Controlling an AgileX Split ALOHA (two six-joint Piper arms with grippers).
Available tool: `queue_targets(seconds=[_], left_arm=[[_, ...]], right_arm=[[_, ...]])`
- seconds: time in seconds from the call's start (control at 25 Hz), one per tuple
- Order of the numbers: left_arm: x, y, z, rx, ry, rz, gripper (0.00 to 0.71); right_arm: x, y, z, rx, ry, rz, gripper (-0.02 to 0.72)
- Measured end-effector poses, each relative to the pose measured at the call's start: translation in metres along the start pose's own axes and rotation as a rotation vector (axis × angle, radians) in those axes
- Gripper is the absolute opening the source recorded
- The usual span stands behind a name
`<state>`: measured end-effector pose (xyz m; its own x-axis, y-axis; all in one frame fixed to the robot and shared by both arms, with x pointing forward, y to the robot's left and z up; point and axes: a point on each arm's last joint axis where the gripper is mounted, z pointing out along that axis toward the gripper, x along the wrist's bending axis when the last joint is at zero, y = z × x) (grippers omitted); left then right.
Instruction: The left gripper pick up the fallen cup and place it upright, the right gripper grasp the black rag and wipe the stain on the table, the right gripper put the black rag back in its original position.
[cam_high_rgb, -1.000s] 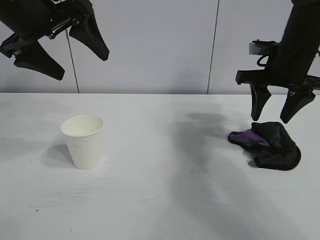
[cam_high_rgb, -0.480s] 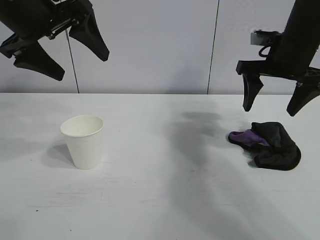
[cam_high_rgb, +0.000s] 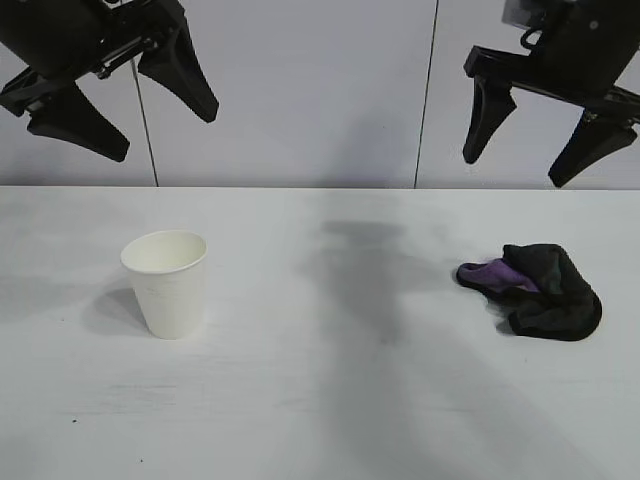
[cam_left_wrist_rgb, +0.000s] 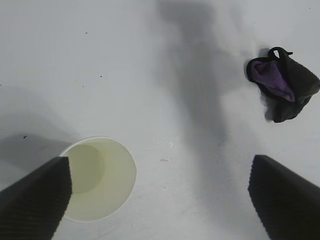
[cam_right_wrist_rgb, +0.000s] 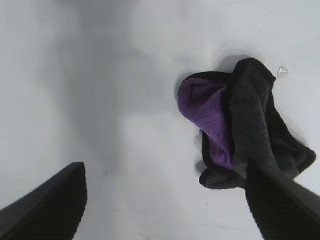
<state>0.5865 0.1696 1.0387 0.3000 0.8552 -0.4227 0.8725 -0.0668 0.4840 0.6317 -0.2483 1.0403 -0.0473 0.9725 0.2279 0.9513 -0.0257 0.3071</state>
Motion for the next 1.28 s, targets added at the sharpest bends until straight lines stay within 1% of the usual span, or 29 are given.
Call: queue_targets(seconds=[0.12, 0.24, 1.28], left_arm=[[0.000, 0.000, 0.000, 0.000, 0.000, 0.000, 0.694], [0.000, 0.000, 0.000, 0.000, 0.000, 0.000, 0.694], [0.000, 0.000, 0.000, 0.000, 0.000, 0.000, 0.694]], right_arm=[[0.003, -0.001, -0.014, -0.028, 0.000, -0.009, 0.600], [0.004, -0.003, -0.022, -0.029, 0.001, -0.013, 0.600], [0.003, -0.004, -0.022, -0.027, -0.008, -0.019, 0.600]])
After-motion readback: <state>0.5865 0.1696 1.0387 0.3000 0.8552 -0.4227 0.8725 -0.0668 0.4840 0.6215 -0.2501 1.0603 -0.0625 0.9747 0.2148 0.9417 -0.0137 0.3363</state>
